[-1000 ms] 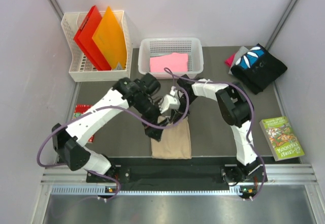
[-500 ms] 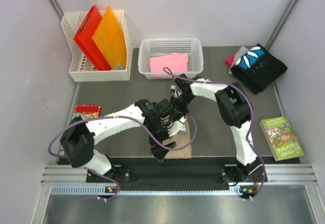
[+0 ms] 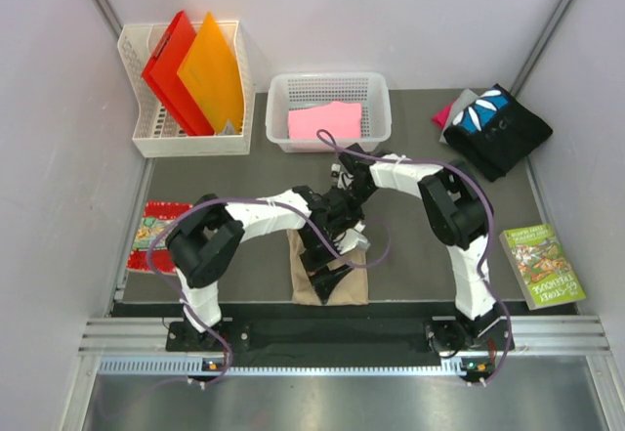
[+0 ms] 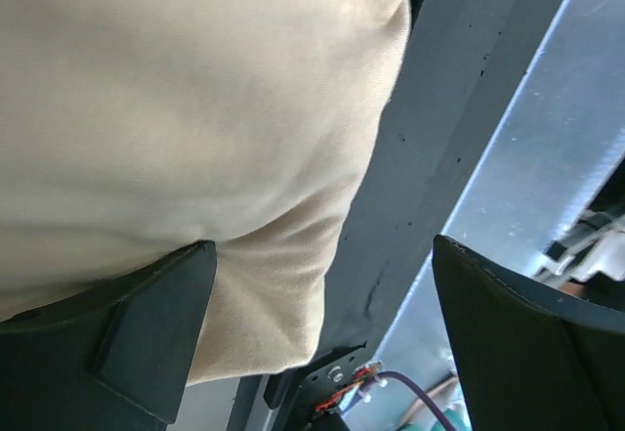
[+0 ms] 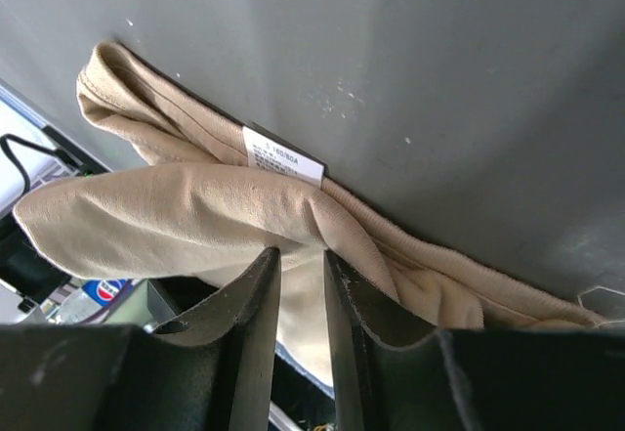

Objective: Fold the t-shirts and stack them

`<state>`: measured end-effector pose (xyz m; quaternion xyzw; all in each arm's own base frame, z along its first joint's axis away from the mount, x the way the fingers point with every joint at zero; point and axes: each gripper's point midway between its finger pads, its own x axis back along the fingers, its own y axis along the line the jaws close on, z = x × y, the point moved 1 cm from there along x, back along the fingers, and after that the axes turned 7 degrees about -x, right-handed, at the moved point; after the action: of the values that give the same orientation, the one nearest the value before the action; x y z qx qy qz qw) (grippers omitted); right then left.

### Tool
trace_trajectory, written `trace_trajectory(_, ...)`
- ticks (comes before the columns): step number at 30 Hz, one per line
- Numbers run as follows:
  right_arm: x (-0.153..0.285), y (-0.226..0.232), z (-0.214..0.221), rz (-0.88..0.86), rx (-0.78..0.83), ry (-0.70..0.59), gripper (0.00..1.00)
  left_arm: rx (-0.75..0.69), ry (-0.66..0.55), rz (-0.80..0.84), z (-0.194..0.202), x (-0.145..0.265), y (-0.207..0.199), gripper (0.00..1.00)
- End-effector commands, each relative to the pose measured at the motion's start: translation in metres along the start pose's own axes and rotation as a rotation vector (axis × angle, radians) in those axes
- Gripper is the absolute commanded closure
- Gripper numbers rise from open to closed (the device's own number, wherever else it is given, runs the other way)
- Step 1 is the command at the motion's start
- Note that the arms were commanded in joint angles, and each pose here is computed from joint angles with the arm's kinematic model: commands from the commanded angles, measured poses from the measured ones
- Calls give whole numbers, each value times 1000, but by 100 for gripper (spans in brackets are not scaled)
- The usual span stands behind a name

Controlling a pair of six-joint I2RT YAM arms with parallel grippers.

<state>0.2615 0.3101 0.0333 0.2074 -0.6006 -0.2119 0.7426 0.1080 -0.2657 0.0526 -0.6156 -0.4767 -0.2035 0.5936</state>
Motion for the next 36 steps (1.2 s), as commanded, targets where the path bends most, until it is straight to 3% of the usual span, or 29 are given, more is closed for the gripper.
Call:
trace_trajectory(1, 9, -35, -32, 130, 26, -163, 74, 28, 70, -37, 27, 7, 31, 1)
trace_trajectory(8, 15, -54, -25, 164, -4, -159, 75, 68, 52, -177, 54, 55, 76, 1)
trace_trajectory(16, 25, -72, 8, 162, -54, -156, 76, -5, 40, -372, 60, 107, 102, 1)
trace_trajectory(21, 46, -48, 10, 77, -20, -222, 74, -20, -51, -372, 26, 141, 85, 1)
trace_trajectory(26, 91, -29, -23, 48, 64, -330, 55, -47, -152, -385, -4, 178, 64, 1)
trace_trajectory(30, 112, -45, -53, 42, 50, -383, 53, -45, -162, -439, 2, 195, 52, 1)
trace_trajectory(36, 99, -85, -64, 53, 33, -333, 53, -36, -148, -563, 31, 218, 35, 1)
